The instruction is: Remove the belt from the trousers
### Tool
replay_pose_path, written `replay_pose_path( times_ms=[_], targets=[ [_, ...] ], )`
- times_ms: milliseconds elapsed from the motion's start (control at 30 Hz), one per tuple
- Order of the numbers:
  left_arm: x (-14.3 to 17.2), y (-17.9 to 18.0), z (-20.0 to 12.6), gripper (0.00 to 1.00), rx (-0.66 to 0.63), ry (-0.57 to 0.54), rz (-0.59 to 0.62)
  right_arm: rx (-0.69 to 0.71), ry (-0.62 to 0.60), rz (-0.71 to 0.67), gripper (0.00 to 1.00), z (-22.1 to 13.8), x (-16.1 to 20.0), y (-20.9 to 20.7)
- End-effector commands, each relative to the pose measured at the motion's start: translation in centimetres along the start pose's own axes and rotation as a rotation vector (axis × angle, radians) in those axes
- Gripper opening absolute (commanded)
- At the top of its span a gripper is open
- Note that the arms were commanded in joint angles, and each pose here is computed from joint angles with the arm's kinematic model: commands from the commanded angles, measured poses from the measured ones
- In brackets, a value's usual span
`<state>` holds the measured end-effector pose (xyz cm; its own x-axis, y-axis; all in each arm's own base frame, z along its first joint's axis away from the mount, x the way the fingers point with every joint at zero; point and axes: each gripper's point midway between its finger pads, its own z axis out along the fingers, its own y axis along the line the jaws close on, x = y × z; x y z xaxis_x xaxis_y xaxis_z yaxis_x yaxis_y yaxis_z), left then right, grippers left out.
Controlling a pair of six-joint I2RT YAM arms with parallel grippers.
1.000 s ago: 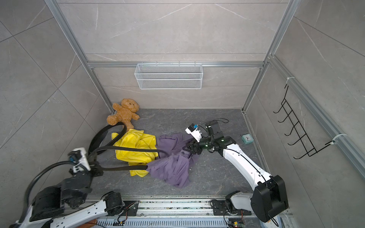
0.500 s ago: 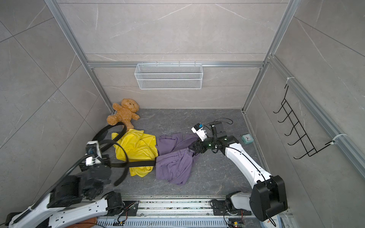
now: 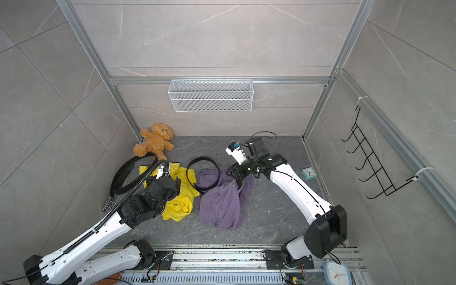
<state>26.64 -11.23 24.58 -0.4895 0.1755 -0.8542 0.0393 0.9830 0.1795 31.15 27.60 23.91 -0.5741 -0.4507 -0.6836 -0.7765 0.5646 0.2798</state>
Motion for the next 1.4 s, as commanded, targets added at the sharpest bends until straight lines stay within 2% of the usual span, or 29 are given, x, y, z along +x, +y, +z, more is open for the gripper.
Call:
replay_pose_path(
  times_ms=[0,67,133,200,267,333,400,533,633,667,767,867,1000,1167,1233,1300,1333,1367],
  targets=[
    [-2.3,-3.4,-0.2,0.83,0.176,-0.029,-0.089,-0.053,0.010,0.037,0.00,2.8,-2.1,1.8],
    [-2.3,-3.9,-0.3,0.83,0.200,-0.034,-0.101,-0.116,-0.008,0.050,0.02,4.4,-4.1,3.0],
    [-2.2,-3.7,-0.5,0.83,0.206,-0.043,-0.120,-0.170,0.009,0.031,0.10,6.3,-5.4,4.6],
    [-1.9,-3.5,-0.6,0.83,0.208,-0.043,-0.127,-0.192,0.041,0.029,0.23,8.0,-6.4,5.0],
    [-1.7,-3.8,-0.6,0.83,0.223,-0.033,-0.131,-0.132,0.069,0.024,0.38,8.5,-6.6,3.8],
    [-1.3,-4.6,-0.3,0.83,0.247,-0.012,-0.130,-0.060,0.058,0.016,0.51,7.4,-6.7,2.3],
    [-0.9,-5.2,0.0,0.83,0.261,0.008,-0.128,-0.054,-0.011,0.028,0.62,5.0,-7.2,1.6],
    [-0.8,-6.7,0.9,0.84,0.297,0.010,-0.150,-0.034,-0.100,0.085,0.74,0.5,-6.1,0.3],
    [-0.7,-8.7,1.6,0.84,0.353,0.038,-0.152,0.032,-0.101,0.113,0.84,-1.6,-3.6,-0.6],
    [-0.8,-9.3,1.9,0.84,0.368,0.044,-0.158,0.063,-0.082,0.128,0.88,-2.0,-2.4,-0.9],
    [-0.8,-11.8,2.6,0.84,0.442,0.070,-0.182,0.130,0.005,0.211,0.93,-2.1,2.3,-1.9],
    [-1.1,-14.5,3.5,0.84,0.512,0.098,-0.156,0.138,0.066,0.275,0.94,-1.3,6.8,-1.9],
    [-2.3,-15.5,4.4,0.83,0.503,0.084,-0.084,0.206,0.150,0.443,0.94,1.4,11.6,-3.8],
    [-2.6,-15.5,4.7,0.83,0.491,0.077,-0.064,0.177,0.144,0.580,0.93,6.1,14.1,-5.2],
    [-2.5,-15.4,4.9,0.83,0.485,0.077,-0.065,0.140,0.148,0.585,0.86,8.0,14.1,-5.5],
    [-2.4,-15.3,5.1,0.83,0.485,0.081,-0.059,0.108,0.131,0.554,0.73,9.6,13.6,-5.4],
    [-2.4,-15.2,5.1,0.83,0.484,0.083,-0.052,0.099,0.109,0.525,0.64,10.0,13.1,-5.2],
    [-2.5,-15.1,5.1,0.83,0.483,0.083,-0.043,0.112,0.091,0.477,0.49,10.0,12.6,-5.0]
  ],
)
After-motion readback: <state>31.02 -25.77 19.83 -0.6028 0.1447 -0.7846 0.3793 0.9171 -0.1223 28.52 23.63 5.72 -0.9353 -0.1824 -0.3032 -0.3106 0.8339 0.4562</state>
